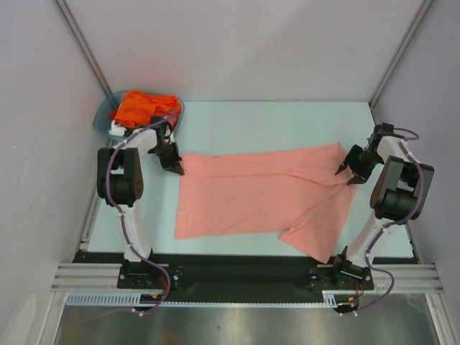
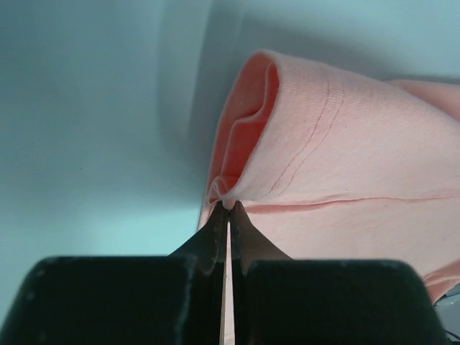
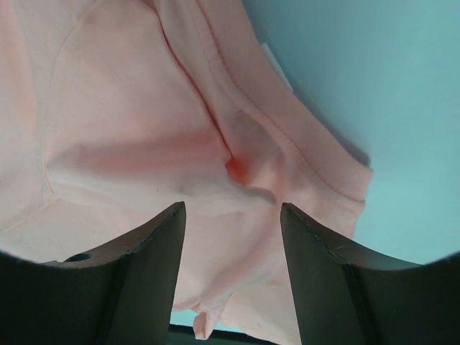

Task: Fold and stack the t-shirts
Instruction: Fold the tshirt

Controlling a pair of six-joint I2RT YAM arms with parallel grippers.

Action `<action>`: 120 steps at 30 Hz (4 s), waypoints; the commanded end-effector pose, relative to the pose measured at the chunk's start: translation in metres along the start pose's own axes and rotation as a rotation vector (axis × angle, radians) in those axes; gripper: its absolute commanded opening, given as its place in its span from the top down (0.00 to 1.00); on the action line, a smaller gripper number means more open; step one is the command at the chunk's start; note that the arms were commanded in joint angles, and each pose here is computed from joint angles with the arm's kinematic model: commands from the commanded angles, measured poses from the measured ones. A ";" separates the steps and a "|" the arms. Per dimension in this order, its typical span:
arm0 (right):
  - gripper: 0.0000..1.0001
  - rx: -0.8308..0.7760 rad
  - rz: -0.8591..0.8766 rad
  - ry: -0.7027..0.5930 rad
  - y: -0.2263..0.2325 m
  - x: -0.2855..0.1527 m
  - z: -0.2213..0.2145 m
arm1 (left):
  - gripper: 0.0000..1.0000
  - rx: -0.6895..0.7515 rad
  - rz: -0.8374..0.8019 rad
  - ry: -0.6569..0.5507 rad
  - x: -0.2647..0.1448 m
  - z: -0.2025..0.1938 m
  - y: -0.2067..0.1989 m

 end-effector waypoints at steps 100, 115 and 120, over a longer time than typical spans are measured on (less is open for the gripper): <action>0.63 -0.032 0.095 -0.267 0.112 0.017 0.121 | 0.63 0.103 -0.038 -0.160 -0.024 0.048 -0.033; 0.24 -0.266 0.073 -0.235 0.111 -0.056 -0.009 | 0.56 0.164 0.046 -0.120 -0.048 -0.005 -0.046; 0.29 -0.157 0.076 -0.162 0.065 -0.041 -0.001 | 0.57 0.156 0.073 -0.085 -0.039 -0.026 -0.037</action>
Point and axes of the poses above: each gripper's point midway between its finger pads, its own x axis out along the fingers, its own y axis along the line the jaws close on, z = x × y, the point moved 7 cm from there along -x, back along the fingers, and after that the axes turned 15 degrees about x, right-handed, at the moved point
